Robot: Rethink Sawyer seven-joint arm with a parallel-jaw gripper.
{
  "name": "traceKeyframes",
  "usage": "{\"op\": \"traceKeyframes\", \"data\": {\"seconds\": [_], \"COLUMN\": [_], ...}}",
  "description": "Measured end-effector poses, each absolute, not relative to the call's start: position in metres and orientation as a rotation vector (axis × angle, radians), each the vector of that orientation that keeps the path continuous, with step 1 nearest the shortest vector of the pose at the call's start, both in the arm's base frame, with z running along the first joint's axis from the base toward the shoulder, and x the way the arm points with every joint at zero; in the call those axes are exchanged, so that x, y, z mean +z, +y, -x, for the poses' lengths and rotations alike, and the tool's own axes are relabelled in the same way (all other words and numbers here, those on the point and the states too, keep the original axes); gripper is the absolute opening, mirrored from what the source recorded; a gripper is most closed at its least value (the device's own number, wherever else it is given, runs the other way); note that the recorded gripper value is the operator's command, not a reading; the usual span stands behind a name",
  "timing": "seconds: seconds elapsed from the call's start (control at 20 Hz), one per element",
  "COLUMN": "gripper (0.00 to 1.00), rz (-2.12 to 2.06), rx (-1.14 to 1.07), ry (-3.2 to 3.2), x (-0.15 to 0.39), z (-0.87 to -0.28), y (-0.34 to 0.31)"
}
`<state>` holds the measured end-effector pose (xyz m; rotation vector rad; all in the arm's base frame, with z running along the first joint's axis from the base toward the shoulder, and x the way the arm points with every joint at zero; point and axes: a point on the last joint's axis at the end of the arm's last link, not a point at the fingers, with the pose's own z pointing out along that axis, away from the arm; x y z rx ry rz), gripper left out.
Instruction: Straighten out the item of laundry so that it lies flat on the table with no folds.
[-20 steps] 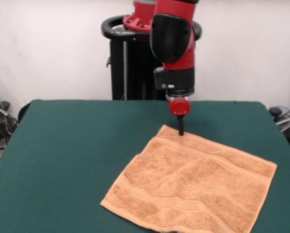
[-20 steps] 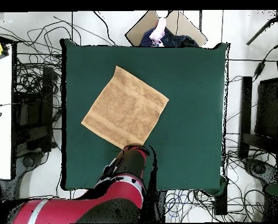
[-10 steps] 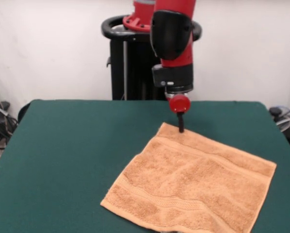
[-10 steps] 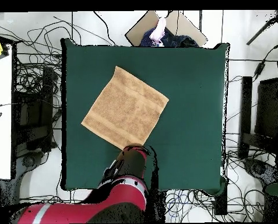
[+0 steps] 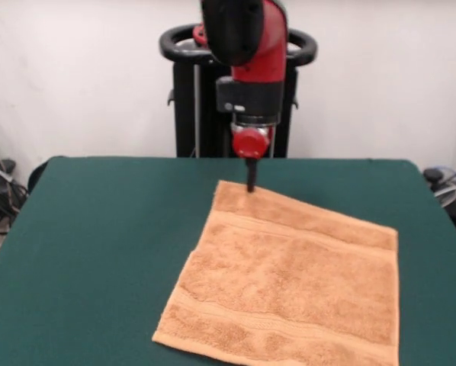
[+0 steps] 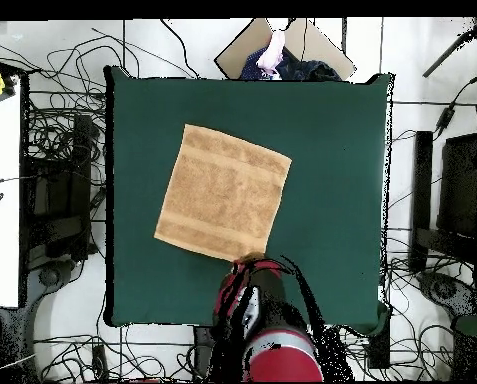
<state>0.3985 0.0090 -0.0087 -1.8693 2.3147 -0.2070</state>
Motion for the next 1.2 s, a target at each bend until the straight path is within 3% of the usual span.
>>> {"op": "traceKeyframes", "data": {"seconds": [0.65, 0.95, 1.2], "gripper": [0.0, 0.0, 0.0], "rz": [1.928, 1.69, 1.734], "rx": [-0.273, -0.17, -0.095], "ry": [2.302, 2.305, 2.245], "x": [-0.003, -0.018, -0.029], "z": [-0.393, -0.394, -0.386], "y": [-0.006, 0.023, 0.017]}}
